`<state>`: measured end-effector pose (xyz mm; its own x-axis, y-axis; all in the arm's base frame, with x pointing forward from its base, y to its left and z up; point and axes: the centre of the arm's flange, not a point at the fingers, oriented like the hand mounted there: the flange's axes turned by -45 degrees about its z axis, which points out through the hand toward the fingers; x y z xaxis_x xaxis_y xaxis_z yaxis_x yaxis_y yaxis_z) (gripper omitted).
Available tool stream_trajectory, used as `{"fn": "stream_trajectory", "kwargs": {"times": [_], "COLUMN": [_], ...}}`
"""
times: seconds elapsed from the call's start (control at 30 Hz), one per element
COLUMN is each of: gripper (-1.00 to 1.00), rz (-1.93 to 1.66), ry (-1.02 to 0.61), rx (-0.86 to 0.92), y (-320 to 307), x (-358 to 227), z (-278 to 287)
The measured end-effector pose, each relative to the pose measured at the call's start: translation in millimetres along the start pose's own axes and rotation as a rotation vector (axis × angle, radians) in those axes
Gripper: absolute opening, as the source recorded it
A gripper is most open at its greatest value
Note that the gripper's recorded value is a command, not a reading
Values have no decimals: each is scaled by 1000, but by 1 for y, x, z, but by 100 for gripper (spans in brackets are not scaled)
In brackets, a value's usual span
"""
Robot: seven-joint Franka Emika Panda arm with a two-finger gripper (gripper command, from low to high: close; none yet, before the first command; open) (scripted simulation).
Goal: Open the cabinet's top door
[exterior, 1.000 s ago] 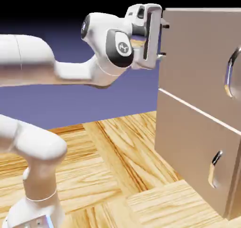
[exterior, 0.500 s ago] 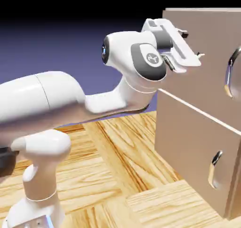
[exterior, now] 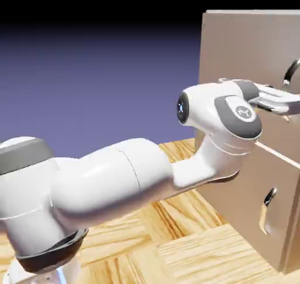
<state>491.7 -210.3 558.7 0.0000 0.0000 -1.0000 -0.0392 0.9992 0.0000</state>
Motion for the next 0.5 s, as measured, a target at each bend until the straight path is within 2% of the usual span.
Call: {"fn": "stream_trajectory", "kwargs": {"times": [0.5], "gripper": [-100], "rz": [1], "ry": [0], "rx": [287], "y": [60], "x": [0], "z": [-123]}}
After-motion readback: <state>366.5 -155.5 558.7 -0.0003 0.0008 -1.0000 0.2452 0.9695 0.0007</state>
